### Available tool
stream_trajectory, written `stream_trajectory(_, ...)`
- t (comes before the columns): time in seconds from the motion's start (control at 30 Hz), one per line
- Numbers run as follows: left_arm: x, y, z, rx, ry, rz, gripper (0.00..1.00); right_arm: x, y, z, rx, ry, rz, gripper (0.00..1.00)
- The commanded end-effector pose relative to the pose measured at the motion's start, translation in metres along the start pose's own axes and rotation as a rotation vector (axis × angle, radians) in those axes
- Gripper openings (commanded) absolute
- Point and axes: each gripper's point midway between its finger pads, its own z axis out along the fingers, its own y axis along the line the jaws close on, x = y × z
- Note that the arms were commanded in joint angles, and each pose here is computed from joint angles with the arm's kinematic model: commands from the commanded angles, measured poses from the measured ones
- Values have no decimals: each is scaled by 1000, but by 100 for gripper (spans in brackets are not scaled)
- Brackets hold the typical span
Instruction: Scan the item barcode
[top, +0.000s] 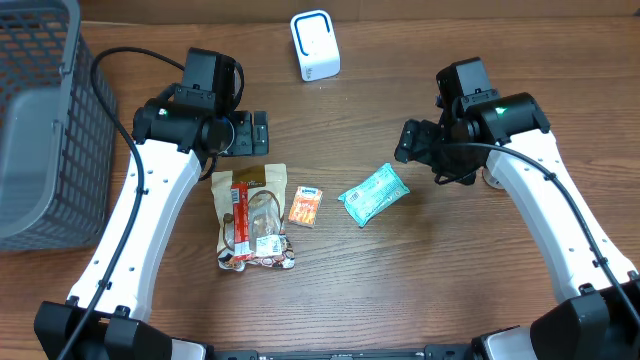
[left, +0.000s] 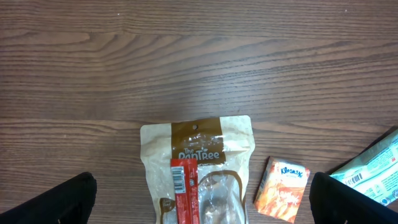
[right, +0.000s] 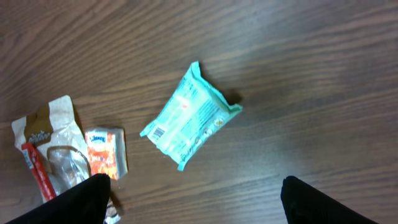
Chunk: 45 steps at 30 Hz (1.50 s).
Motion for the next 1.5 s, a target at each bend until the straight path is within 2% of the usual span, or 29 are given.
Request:
stream_trajectory(0.0,-4,0,-5,-1,-16,7,100,-7,0,0,5,-23,-7,89)
stream_trajectory(0.6,-4,0,-5,-1,-16,7,100,1,-14,56,-2,-30,-10,90)
stream_trajectory(0.73,-4,0,-5,-1,-16,7,100,9,-2,58,-64,15,-22,90)
stream_trajectory(0.97,-4,0,-5,-1,-16,7,100,13,18,80,-87,-2,-86,89)
stream_trajectory(1.13,-4,0,-5,-1,-16,7,100,17,18,104,-26,-13,-125,87)
stream_trajectory(1.47,-4,0,-5,-1,-16,7,100,32,10,141,30,77,-129,88)
